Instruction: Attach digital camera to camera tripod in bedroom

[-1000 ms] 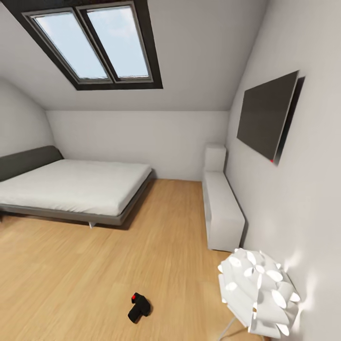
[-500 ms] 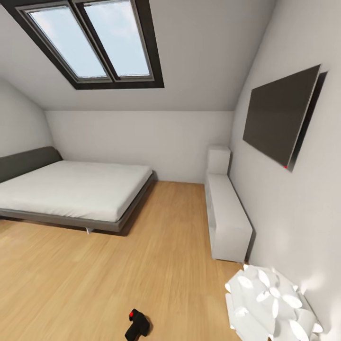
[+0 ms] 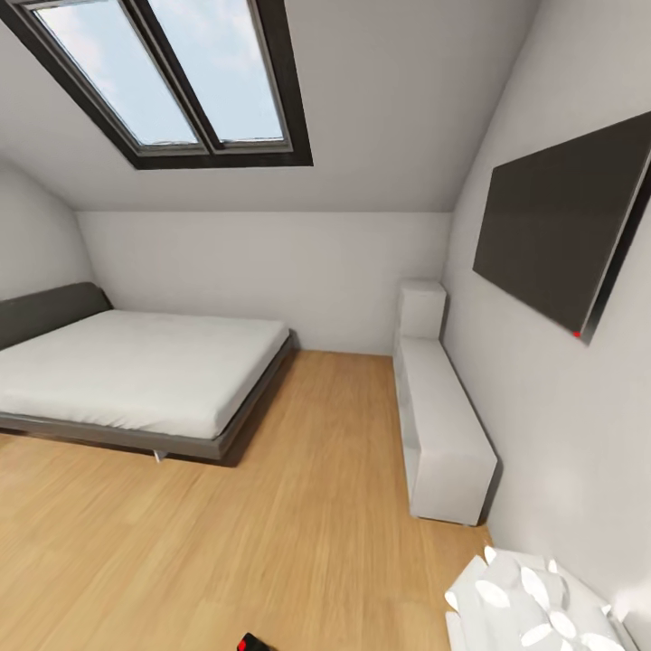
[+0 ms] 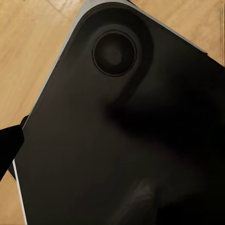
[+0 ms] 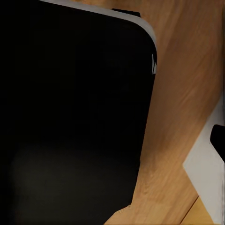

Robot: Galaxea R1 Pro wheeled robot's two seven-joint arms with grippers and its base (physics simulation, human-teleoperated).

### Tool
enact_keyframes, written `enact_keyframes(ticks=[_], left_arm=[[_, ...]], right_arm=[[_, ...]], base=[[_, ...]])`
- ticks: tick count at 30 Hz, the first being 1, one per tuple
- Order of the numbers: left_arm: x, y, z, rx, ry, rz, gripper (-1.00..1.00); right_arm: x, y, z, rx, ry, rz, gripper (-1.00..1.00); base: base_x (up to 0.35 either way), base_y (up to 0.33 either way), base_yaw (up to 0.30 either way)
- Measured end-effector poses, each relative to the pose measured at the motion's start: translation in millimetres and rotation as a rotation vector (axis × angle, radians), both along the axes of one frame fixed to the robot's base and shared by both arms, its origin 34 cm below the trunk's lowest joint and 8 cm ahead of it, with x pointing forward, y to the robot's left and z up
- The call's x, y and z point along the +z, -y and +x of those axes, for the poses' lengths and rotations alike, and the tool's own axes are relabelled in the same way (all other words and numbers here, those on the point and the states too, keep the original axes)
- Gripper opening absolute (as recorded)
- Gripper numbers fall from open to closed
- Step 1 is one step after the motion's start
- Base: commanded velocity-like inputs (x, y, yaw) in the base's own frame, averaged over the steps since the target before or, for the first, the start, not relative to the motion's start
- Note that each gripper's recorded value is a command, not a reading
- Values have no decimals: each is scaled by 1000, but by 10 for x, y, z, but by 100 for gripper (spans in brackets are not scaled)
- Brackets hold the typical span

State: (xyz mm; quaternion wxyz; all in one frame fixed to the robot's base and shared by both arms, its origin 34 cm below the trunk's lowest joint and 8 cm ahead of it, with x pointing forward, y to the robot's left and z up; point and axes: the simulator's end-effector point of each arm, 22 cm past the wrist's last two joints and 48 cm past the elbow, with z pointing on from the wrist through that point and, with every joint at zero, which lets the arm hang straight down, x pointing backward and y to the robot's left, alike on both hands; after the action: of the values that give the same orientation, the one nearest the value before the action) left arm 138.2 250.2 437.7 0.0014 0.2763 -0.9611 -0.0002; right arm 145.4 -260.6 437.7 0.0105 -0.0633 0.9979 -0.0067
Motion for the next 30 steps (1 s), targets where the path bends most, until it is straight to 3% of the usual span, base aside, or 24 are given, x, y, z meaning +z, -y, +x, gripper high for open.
enact_keyframes(ticks=[17,30], left_arm=[[0,-3,-2,1,-1,1,100],[-1,5,5,5,1,-1,100]], right_arm=[[0,-11,0,0,0,1,100],[-1,-13,1,1,-1,2,100]], base=[[297,0,0],[44,0,0]])
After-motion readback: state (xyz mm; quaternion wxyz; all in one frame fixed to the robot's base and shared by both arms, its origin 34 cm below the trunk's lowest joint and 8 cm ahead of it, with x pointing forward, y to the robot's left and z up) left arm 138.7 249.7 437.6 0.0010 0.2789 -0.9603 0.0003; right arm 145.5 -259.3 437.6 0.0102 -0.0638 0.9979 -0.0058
